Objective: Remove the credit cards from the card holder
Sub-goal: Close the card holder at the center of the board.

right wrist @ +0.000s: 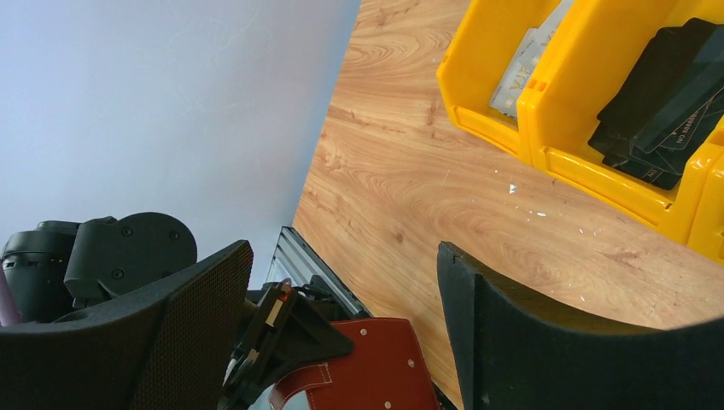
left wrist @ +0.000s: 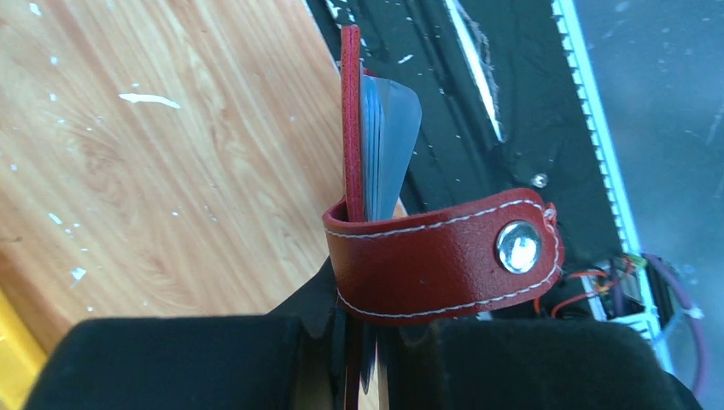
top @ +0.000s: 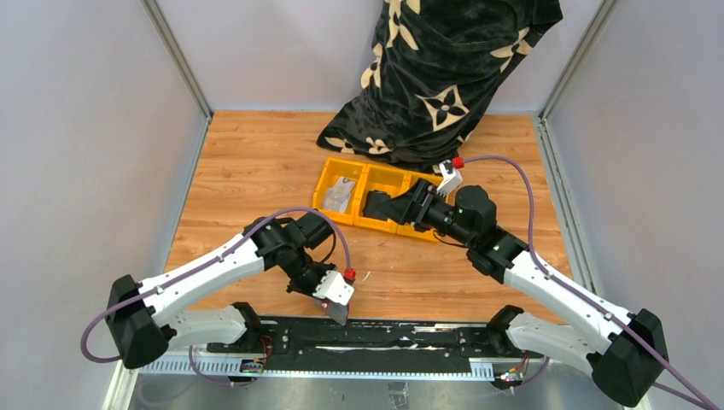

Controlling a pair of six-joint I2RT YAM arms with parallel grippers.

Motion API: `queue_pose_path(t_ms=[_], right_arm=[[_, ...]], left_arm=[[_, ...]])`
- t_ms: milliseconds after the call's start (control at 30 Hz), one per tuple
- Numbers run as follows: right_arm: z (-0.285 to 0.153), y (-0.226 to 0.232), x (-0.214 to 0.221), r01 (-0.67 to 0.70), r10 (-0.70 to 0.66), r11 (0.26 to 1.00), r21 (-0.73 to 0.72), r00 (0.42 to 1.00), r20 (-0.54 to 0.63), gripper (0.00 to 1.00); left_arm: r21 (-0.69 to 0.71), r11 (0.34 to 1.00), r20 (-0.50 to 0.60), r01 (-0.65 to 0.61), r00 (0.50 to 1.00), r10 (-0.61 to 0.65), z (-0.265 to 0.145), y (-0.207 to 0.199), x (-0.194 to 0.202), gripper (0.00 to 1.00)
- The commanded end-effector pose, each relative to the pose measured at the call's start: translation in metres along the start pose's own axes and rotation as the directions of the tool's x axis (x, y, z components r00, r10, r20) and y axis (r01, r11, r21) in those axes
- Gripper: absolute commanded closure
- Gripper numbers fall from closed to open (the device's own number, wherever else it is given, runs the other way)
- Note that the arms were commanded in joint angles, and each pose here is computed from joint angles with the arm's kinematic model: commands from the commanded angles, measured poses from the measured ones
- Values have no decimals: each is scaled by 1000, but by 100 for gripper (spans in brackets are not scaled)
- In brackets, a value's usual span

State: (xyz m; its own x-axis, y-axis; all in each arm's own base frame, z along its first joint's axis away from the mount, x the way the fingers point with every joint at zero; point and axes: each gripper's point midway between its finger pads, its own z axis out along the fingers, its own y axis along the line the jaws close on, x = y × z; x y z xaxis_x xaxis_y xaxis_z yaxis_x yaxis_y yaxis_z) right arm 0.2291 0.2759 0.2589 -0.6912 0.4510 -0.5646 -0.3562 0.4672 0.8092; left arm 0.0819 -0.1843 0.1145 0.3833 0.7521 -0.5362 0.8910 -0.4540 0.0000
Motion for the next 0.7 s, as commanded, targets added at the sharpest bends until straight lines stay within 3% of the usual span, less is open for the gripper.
queue_pose_path(t_ms=[0,133,267,433,667], right_arm=[[-1,-2,-6,-7,7,1000,-4,1000,23,17],[-1,-2,-8,3,-3,1000,-7,1000,28,17],[-3,0,-10,27,-27,1000,-15,999,33,17],[-5,-5,-13,50,-50,999,0,998,38,17],[-8,-19,-18,45,-47,999,25,998,49,16]], left_arm=[[110,991,-46,74,997,-69,-8,-27,4,92],[46,993,-179,110,979,-101,6,-3,31,92],[-228,972,-243,46,965,-103,12,56,50,92],[-517,856,-271,-22,953,-139,7,118,63,91],[-722,686,-270,-85,948,-167,-3,159,73,87]])
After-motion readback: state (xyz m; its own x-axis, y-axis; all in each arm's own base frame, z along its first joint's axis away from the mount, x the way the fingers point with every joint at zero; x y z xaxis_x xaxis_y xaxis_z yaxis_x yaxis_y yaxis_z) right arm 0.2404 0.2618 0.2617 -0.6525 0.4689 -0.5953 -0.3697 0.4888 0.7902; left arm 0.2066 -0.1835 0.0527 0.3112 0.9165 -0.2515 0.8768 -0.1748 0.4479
